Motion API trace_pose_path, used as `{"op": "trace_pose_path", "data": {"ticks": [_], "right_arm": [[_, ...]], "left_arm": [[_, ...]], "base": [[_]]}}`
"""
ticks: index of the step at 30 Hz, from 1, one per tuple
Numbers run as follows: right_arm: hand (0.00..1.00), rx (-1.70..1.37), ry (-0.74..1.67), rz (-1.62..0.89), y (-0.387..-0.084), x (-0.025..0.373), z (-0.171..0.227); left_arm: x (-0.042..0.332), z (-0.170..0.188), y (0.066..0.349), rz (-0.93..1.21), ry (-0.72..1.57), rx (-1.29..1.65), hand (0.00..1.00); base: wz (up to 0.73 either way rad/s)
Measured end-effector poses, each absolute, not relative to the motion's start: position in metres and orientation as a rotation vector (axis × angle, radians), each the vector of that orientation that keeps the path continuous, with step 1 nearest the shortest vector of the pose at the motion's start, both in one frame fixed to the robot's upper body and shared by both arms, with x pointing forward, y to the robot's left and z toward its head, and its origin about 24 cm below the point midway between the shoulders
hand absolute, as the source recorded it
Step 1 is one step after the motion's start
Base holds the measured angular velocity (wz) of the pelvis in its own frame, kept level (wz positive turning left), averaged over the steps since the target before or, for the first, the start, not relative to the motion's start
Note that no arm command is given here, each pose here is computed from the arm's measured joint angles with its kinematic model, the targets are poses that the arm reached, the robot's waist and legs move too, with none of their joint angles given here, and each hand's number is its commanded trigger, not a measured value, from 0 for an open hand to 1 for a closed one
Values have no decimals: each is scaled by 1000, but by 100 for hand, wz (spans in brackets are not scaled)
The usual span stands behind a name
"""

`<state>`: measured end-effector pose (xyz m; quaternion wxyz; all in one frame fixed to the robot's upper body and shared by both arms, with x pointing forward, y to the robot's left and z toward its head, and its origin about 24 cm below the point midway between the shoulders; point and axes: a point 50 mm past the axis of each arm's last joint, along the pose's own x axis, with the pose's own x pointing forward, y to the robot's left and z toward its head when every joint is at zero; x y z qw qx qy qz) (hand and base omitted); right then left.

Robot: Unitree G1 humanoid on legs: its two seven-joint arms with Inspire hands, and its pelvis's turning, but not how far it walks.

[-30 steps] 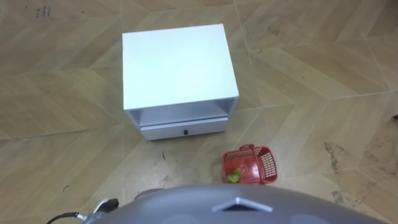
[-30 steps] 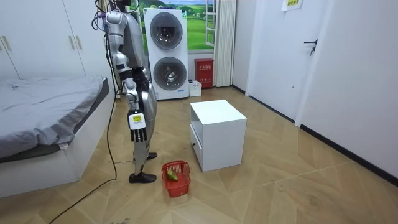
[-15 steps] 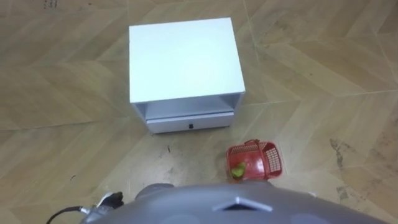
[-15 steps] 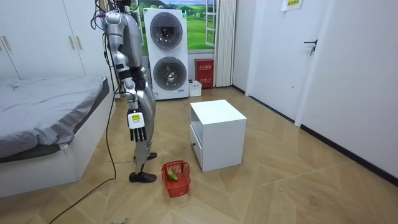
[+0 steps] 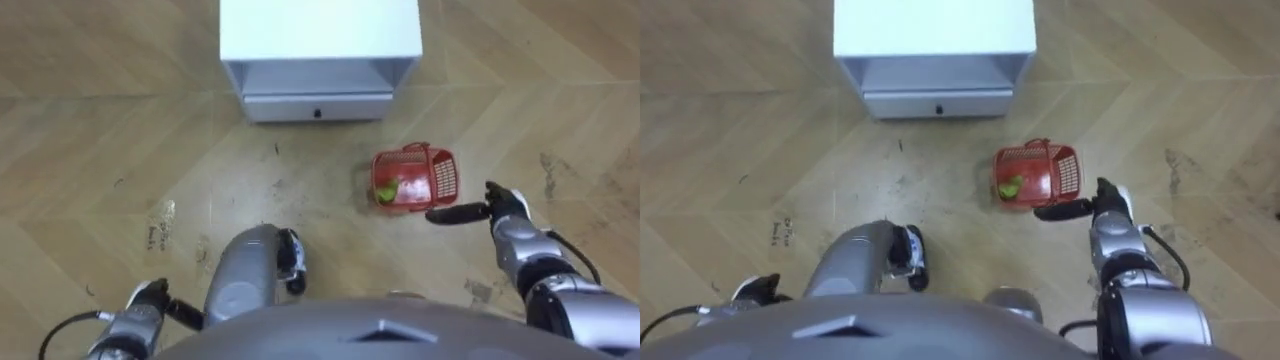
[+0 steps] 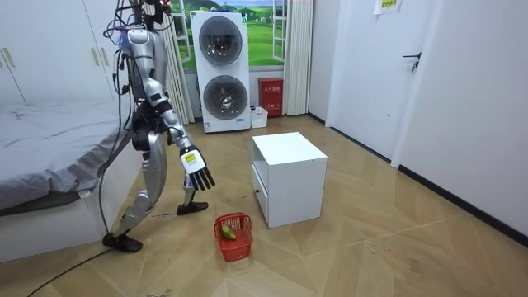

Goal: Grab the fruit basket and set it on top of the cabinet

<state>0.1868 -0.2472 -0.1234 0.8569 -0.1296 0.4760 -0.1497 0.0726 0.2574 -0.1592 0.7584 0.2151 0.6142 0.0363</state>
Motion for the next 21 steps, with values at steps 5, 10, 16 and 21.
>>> {"op": "trace_pose_path", "data": {"ticks": [5, 10, 16, 21], "right_arm": [[0, -232, 904, -459, -261, 200, -109], [0, -238, 762, -503, -266, 222, -90], [0, -223, 708, -483, -265, 230, -83], [0, -205, 705, -473, -266, 230, -83]], "left_arm": [[77, -160, 255, 116, 1334, 451, 0], [81, -156, 264, 153, 1287, 513, 0], [78, -153, 274, 242, 1269, 540, 0], [60, -157, 272, 223, 1308, 561, 0]], "base": [[11], [39], [45], [14]]}}
